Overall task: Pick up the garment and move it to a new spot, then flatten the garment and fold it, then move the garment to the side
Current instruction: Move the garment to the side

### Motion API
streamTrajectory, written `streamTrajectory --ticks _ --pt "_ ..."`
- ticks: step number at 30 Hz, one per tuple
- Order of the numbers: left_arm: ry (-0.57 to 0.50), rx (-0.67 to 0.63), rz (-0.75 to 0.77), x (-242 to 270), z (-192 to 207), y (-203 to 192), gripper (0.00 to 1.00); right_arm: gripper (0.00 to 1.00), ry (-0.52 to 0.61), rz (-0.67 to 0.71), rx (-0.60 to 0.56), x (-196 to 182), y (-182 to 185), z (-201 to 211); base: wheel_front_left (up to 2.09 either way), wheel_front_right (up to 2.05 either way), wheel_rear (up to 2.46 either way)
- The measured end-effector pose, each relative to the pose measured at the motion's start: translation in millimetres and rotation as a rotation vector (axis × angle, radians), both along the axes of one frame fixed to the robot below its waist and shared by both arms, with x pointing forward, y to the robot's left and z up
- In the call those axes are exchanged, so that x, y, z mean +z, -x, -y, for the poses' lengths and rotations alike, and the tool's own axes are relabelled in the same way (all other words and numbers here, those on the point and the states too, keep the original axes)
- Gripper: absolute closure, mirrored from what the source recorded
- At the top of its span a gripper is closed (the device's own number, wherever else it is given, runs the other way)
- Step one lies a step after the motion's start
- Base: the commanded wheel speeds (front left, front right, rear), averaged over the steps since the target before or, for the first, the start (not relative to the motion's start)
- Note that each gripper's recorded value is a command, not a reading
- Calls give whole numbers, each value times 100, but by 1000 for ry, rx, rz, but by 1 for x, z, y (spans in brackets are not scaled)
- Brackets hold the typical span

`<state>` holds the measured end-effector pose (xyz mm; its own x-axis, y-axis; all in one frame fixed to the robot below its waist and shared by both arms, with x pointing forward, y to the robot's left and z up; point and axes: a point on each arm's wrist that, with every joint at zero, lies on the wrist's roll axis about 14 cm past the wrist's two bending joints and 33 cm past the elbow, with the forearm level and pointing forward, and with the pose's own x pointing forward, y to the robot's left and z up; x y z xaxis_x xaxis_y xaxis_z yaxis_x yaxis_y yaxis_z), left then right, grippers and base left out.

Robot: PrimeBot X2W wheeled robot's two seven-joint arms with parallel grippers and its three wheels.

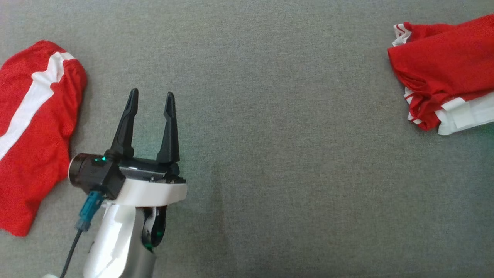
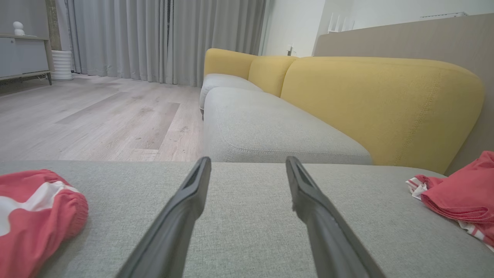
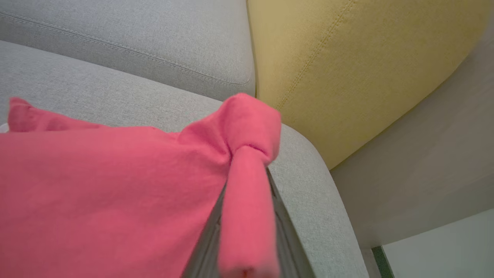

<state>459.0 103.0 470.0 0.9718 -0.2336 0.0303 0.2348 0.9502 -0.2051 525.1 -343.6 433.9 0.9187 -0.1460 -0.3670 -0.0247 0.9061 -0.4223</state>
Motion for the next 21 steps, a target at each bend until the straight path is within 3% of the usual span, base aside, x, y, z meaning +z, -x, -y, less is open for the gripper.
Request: streamTrajectory --ticks 1,2,3,11,21 --pt "0 0 0 0 0 0 0 86 -1 -1 -5 0 1 1 0 0 0" --pt "0 -1 1 1 0 0 0 26 -1 -3 -8 -1 1 2 0 0 0" --pt "0 -2 3 1 0 0 0 0 -3 -2 -10 -1 2 1 0 0 0" --pt "1 -1 29 13 1 2 0 0 -42 95 20 24 -8 -18 0 0 0" --pt "30 40 102 47 -10 18 0 0 -200 405 138 116 -18 -89 0 0 0"
